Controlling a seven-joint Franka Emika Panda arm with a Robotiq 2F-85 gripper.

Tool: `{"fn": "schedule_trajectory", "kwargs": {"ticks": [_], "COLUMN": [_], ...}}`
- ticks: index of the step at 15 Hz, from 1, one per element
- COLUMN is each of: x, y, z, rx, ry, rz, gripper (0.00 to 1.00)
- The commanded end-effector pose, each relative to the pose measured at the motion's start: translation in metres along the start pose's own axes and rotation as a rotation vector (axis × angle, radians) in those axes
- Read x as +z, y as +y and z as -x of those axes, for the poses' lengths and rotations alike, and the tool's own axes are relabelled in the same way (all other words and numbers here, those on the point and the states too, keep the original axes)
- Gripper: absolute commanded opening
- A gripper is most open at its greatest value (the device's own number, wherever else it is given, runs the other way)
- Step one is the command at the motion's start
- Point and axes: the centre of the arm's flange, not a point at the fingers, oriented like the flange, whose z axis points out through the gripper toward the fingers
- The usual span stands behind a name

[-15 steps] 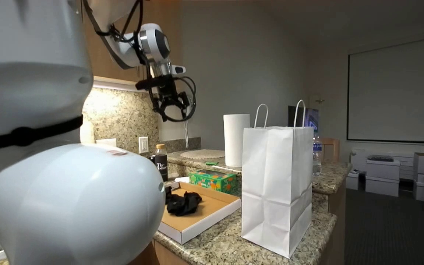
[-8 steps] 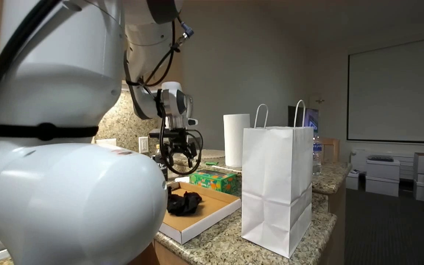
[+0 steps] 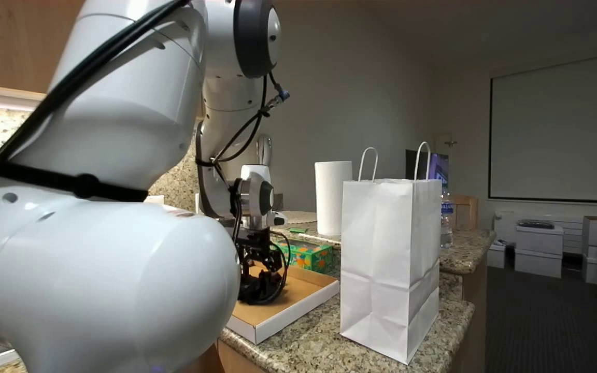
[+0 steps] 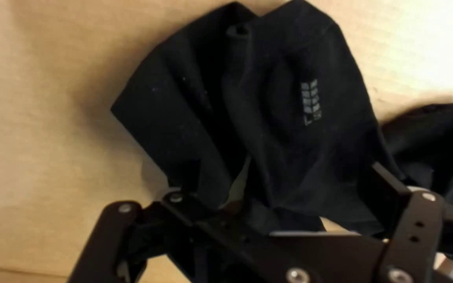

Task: Place the black socks in the white paper bag.

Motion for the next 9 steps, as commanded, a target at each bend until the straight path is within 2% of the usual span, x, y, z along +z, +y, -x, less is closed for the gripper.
{"fn": "schedule_trajectory", "kwargs": {"ticks": [1,2,3,9], "x": [0.0173,0.0220,0.0242,0.0150], "y": [0.0111,0.0132,0.0144,0.0205], "z": [0.0129,0.0144,0.0151,0.0166], "rx": [0.052,0.049,0.051,0.067], "ry": [0.010,0.005,-0.006,-0.027], "rz": [-0.017,-0.013,-0.009,0.002], "gripper": [1.00,0.85,0.74,0.34]}}
